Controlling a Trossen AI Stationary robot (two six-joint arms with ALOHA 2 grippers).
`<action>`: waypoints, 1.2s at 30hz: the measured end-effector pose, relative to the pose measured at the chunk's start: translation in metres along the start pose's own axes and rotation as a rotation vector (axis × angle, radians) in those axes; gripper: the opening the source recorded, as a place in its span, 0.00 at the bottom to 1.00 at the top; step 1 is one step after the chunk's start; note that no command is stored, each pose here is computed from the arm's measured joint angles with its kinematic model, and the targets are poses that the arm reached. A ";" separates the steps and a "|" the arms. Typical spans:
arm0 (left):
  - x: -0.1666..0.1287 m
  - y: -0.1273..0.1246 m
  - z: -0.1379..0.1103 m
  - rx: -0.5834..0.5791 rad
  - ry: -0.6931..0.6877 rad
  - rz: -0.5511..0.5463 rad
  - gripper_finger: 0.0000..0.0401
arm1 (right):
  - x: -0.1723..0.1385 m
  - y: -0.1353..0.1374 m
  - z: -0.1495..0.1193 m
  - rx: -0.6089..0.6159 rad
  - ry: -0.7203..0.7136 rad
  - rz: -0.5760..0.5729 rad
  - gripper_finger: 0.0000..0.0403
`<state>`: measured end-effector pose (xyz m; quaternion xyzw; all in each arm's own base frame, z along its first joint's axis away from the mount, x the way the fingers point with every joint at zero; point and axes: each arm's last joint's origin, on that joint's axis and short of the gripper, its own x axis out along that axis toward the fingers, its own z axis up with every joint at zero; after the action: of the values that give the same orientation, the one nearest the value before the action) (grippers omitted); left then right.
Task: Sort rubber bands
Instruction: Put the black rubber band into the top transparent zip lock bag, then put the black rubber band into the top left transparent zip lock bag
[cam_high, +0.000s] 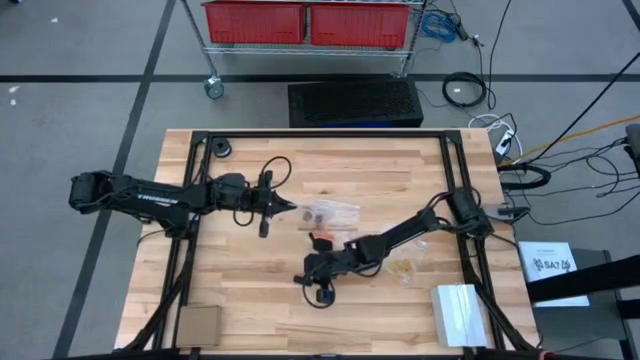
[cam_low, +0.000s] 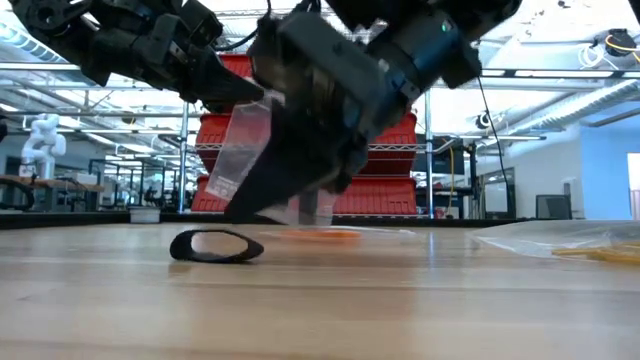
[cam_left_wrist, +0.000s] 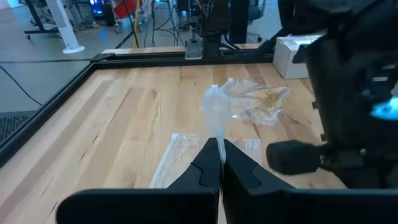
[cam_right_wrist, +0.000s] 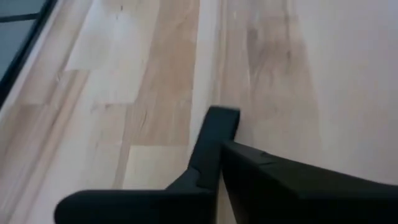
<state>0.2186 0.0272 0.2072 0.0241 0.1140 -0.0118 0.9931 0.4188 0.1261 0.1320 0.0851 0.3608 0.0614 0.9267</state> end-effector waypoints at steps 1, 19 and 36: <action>0.000 0.000 0.000 0.000 0.001 0.001 0.00 | -0.004 0.001 0.004 -0.015 -0.010 -0.006 0.03; 0.000 0.000 0.000 0.000 0.000 0.002 0.00 | -0.070 0.009 0.041 0.003 -0.101 -0.132 0.13; 0.000 0.000 0.000 0.000 0.002 0.001 0.00 | 0.022 0.006 -0.016 0.160 -0.068 -0.059 0.54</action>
<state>0.2185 0.0271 0.2070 0.0242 0.1151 -0.0115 0.9930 0.4239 0.1380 0.1071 0.1500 0.3351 0.0021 0.9302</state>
